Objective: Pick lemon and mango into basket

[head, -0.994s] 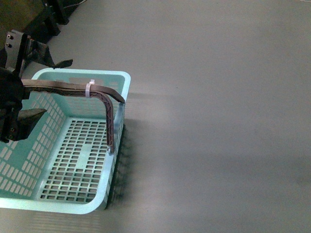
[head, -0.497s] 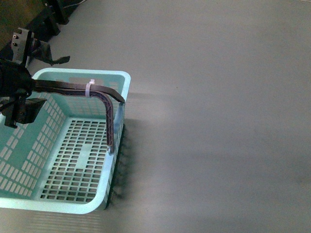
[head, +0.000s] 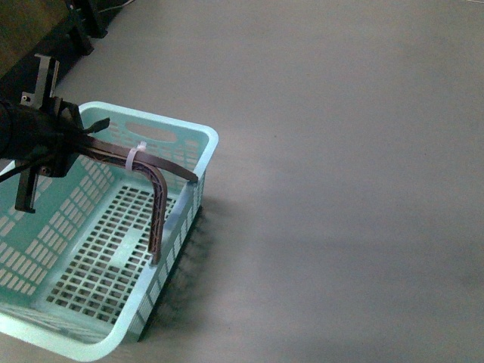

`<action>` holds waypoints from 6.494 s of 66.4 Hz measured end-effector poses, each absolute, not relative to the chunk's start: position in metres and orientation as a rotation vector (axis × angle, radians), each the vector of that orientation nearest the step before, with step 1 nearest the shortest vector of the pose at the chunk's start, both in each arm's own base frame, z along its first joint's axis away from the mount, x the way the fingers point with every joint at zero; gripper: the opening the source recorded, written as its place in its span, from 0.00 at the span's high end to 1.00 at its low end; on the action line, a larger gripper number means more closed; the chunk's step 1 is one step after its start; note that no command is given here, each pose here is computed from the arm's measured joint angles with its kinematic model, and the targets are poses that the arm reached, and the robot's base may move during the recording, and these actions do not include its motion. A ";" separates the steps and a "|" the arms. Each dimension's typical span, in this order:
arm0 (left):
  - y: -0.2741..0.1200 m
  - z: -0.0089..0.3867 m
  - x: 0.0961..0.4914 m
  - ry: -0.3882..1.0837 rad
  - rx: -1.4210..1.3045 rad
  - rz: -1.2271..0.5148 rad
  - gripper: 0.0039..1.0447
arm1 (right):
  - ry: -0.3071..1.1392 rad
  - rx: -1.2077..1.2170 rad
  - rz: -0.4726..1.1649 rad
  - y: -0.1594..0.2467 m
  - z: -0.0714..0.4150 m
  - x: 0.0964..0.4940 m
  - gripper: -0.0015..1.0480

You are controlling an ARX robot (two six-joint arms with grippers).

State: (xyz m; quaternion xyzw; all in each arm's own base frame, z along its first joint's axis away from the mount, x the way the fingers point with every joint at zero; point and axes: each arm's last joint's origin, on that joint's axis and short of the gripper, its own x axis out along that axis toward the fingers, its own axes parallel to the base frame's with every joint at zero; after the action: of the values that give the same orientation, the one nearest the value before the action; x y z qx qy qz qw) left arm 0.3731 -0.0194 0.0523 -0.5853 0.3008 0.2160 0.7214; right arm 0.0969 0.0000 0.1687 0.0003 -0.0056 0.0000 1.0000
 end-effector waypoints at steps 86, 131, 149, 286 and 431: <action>0.013 0.331 0.189 0.335 -1.420 0.290 0.86 | -0.011 0.001 0.000 0.000 0.169 0.097 0.08; 0.013 0.332 0.189 0.335 -1.418 0.288 0.86 | -0.011 0.001 0.000 0.000 0.169 0.097 0.08; 0.013 0.332 0.189 0.333 -1.417 0.288 0.86 | -0.011 0.000 0.000 0.000 0.169 0.097 0.08; 0.013 0.334 0.188 0.332 -1.420 0.282 0.86 | -0.011 0.000 0.000 0.000 0.169 0.097 0.08; 0.013 0.334 0.188 0.330 -1.415 0.283 0.86 | -0.011 0.001 0.000 0.000 0.169 0.097 0.08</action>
State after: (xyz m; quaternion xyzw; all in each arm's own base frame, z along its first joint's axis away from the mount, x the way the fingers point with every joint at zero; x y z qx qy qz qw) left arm 0.1883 0.0129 0.3341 -0.6445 0.1504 0.1291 0.7385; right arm 0.0969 0.0001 0.1687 0.0003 -0.0054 0.0002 1.0000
